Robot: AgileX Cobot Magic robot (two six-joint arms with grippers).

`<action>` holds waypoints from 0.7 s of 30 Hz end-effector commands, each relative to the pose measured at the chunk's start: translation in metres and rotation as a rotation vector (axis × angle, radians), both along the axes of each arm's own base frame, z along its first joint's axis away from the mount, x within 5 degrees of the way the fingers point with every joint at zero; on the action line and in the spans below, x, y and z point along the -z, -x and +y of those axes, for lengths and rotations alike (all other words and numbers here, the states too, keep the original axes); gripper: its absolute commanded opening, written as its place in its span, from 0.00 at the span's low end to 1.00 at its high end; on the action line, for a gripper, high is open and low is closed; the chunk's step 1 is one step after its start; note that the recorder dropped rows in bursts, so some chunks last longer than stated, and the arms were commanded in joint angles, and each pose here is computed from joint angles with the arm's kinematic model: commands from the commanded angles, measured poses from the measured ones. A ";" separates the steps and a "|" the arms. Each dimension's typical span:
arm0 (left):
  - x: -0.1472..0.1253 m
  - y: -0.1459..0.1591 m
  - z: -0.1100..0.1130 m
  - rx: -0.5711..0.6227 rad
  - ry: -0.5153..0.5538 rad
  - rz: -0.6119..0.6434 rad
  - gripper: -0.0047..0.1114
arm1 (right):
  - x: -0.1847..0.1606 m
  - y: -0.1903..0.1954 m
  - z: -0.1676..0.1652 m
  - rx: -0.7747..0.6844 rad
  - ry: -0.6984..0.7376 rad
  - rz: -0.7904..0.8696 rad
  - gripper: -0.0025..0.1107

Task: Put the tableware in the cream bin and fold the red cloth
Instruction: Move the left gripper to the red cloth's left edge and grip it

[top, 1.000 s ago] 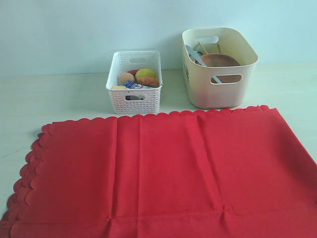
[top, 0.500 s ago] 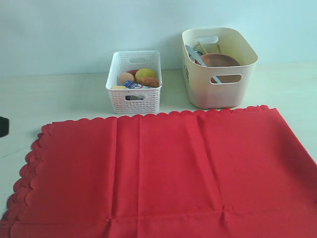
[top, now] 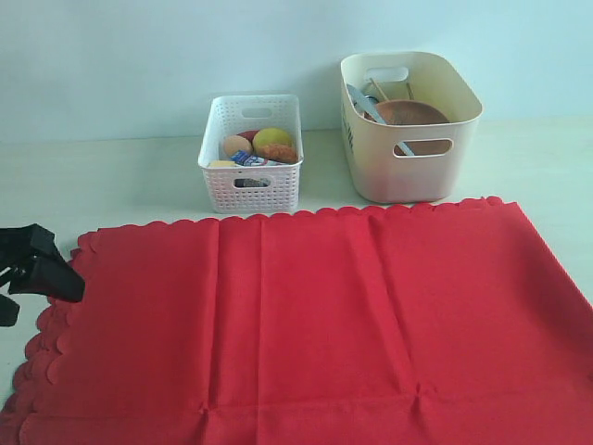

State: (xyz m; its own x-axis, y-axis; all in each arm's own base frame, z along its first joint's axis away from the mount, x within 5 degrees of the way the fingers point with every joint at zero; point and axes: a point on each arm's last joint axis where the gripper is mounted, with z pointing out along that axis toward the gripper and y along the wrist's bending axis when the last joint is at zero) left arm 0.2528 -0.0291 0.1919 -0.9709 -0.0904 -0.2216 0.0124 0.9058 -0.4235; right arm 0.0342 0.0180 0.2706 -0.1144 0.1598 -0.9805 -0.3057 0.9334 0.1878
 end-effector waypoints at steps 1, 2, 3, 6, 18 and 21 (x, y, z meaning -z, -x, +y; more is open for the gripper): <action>0.025 -0.021 0.008 -0.032 -0.008 0.058 0.71 | 0.001 0.000 0.000 0.004 -0.001 -0.006 0.02; 0.030 -0.024 0.009 -0.038 -0.013 0.064 0.71 | 0.001 0.000 0.000 0.004 -0.001 -0.006 0.02; 0.036 -0.026 0.010 -0.040 -0.020 0.073 0.71 | 0.001 0.000 0.000 0.004 -0.001 -0.006 0.02; 0.055 -0.033 0.013 -0.040 -0.061 0.099 0.71 | 0.001 0.000 0.000 0.004 -0.001 -0.006 0.02; 0.091 -0.043 0.014 -0.021 -0.068 0.192 0.71 | 0.001 0.000 0.000 0.004 -0.001 -0.006 0.02; 0.091 -0.042 0.012 -0.020 -0.054 0.203 0.68 | 0.001 0.000 0.000 0.004 -0.001 -0.006 0.02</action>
State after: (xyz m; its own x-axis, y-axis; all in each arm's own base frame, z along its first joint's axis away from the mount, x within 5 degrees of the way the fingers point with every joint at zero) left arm 0.2983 -0.0163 0.1150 -0.9919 -0.1091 -0.0643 -0.0777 0.9254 -0.3711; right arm 0.0342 0.0180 0.2706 -0.1144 0.1598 -0.9805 -0.3057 0.9334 0.1878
